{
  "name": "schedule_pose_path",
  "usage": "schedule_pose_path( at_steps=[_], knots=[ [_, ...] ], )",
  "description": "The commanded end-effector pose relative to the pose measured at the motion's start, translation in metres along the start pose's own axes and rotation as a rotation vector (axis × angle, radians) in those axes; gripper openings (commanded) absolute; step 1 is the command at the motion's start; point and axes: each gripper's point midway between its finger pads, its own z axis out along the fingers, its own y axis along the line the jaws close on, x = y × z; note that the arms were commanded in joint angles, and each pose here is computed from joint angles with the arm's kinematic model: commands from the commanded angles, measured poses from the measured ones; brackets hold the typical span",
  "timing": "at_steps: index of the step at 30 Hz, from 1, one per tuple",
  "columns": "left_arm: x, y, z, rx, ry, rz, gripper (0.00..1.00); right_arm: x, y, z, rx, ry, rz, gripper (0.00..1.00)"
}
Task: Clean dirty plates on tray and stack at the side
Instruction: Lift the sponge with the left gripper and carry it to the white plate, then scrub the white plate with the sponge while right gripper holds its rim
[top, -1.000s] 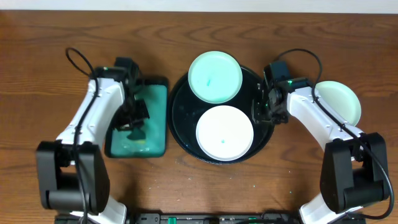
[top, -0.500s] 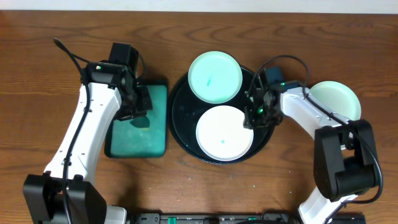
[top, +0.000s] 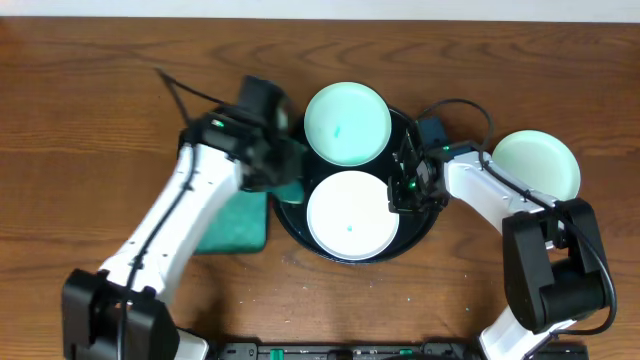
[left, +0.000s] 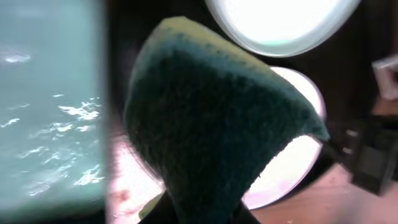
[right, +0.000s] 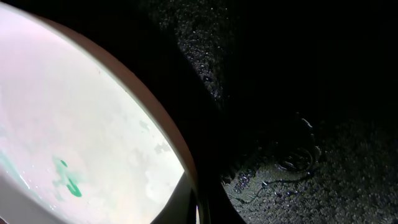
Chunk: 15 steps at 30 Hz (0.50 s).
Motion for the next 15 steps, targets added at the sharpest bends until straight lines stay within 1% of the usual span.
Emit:
schedule_pose_path(
  at_steps=[1, 6, 8, 9, 10, 12, 15],
  knots=[
    [0.029, -0.040, 0.034, 0.062, 0.072, -0.013, 0.07, 0.016, -0.025, 0.017, 0.115, 0.045, 0.063, 0.01],
    [0.058, -0.079, 0.079, 0.081, 0.140, 0.040, 0.07, 0.016, -0.025, 0.017, 0.115, 0.046, 0.063, 0.01],
    [0.079, -0.095, 0.110, 0.104, 0.215, 0.079, 0.07, 0.016, -0.025, 0.017, 0.115, 0.046, 0.063, 0.01],
    [0.084, -0.096, 0.117, 0.106, 0.233, 0.084, 0.07, 0.016, -0.025, 0.017, 0.115, 0.046, 0.063, 0.01],
    [0.090, -0.092, 0.133, 0.082, 0.265, 0.075, 0.07, 0.016, -0.025, 0.017, 0.115, 0.046, 0.063, 0.01],
    [0.095, -0.080, 0.148, 0.038, 0.292, 0.069, 0.07, 0.018, -0.025, 0.017, 0.116, 0.051, 0.063, 0.01],
    [0.092, -0.043, 0.162, -0.104, 0.298, 0.042, 0.07, 0.020, -0.026, 0.017, 0.120, 0.061, 0.065, 0.01]
  ],
)
